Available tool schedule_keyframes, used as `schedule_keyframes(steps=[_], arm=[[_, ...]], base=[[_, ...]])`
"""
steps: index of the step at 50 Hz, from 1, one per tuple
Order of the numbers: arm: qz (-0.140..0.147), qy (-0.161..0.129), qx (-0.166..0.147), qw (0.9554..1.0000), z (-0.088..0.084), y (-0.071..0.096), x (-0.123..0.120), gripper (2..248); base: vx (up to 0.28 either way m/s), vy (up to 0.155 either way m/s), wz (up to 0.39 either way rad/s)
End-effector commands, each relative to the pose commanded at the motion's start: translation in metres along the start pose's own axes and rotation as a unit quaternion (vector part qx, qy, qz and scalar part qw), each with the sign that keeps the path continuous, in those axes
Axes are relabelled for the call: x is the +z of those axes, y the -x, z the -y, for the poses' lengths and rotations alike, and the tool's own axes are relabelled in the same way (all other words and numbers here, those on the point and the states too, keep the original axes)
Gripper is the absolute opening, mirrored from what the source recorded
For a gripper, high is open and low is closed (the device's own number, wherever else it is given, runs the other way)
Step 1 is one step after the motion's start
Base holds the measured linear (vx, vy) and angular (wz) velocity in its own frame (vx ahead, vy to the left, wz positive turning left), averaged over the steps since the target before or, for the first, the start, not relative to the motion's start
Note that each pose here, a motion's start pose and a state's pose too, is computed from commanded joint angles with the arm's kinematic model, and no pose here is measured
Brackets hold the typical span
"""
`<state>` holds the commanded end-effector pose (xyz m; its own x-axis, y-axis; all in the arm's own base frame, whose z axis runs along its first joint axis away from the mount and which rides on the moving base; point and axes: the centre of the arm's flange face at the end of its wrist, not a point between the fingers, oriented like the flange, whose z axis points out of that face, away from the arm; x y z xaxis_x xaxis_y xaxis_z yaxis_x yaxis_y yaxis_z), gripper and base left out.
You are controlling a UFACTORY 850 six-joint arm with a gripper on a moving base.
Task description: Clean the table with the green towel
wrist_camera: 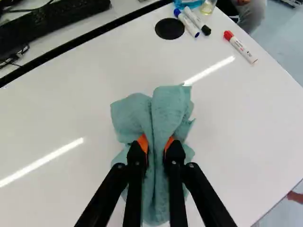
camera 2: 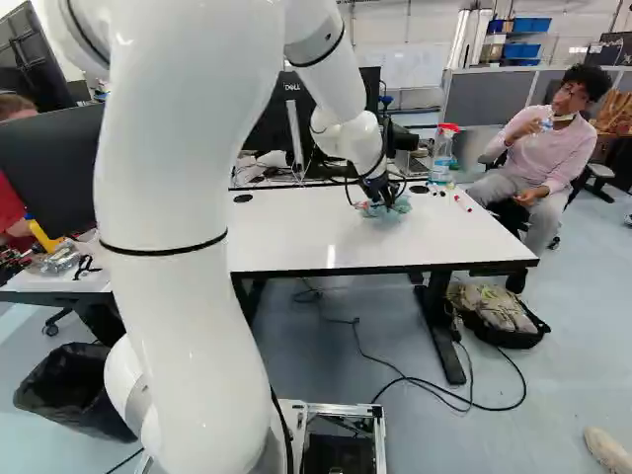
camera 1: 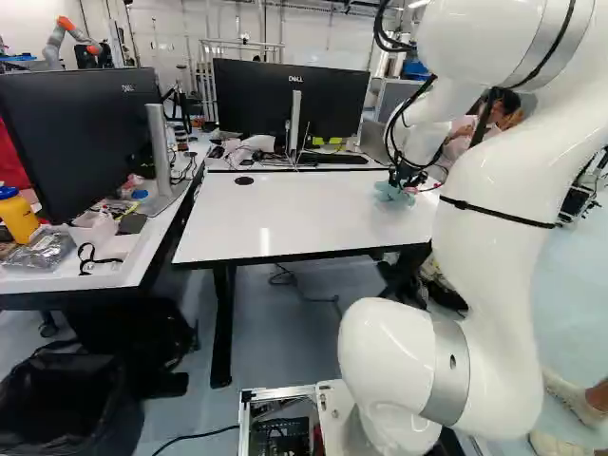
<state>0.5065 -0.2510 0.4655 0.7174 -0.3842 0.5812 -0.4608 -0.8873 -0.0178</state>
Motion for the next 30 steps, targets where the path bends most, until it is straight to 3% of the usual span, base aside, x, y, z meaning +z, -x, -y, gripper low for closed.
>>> schedule_keyframes(steps=[30], arm=[[0.021,-0.004,-0.006,0.9997,0.006,0.050,-0.069,55]], base=[[0.000,0.000,0.000]])
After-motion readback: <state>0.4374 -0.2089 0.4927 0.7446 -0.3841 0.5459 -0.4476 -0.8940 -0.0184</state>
